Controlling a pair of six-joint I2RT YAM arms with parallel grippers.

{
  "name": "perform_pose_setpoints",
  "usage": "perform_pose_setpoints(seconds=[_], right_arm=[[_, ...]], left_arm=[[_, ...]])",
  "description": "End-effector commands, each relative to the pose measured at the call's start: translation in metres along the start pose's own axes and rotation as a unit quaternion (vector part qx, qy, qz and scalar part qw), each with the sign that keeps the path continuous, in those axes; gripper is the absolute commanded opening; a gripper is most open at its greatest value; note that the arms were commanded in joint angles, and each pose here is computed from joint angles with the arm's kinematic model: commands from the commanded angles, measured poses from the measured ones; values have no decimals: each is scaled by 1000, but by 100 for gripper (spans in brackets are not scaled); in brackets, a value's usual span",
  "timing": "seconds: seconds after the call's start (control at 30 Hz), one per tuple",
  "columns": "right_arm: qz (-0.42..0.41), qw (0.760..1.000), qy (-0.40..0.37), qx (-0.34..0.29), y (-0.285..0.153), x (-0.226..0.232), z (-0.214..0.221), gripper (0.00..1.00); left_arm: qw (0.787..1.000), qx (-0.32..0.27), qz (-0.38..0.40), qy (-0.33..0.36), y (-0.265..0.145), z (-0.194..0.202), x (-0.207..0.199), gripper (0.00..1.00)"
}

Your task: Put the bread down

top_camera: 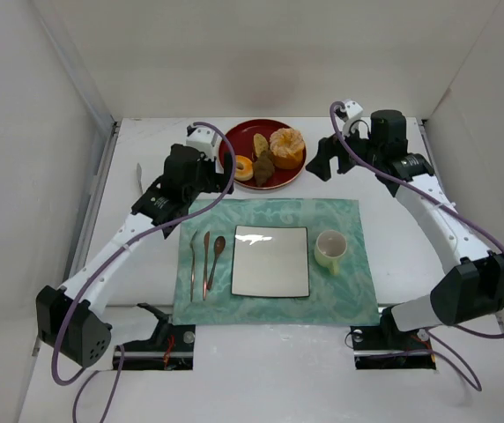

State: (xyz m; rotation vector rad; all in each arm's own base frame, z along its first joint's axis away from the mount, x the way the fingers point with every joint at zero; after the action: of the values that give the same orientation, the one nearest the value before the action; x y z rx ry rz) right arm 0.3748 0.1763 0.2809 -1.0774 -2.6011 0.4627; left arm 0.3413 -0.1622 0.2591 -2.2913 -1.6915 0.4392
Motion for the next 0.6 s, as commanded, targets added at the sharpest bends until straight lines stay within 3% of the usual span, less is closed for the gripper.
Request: perform_pose_setpoints(seconds=[0.0, 0.2, 0.37, 0.5, 0.57], right_arm=[[-24, 998, -30, -45, -13, 14, -25, 100], [-22, 998, -45, -48, -20, 16, -24, 100], [-28, 998, -50, -41, -18, 16, -21, 100], [-29, 998, -46, -36, -18, 17, -19, 100], [-29, 998, -44, -32, -17, 17, -15, 100]], left_arm=[[1000, -17, -4, 3, -3, -10, 2, 100], [998, -7, -67, 11, -1, -6, 23, 100], [987, 41, -150, 31, 3, 9, 49, 100], [985, 54, -150, 59, -3, 13, 52, 100], [982, 54, -173, 51, -12, 21, 75, 100]])
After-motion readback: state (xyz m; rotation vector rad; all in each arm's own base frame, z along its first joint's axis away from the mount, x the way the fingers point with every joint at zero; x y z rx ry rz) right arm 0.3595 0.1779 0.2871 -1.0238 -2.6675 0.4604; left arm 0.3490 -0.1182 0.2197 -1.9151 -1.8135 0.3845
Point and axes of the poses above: each gripper's point midway between its finger pads, its own y axis out along the fingers, its own x axis along the line the jaws close on, z = x × y, the point moved 1 cm from there along -y, back along the fingers, and after that the axes turned 1 degree about -y, right-handed, at the moved point
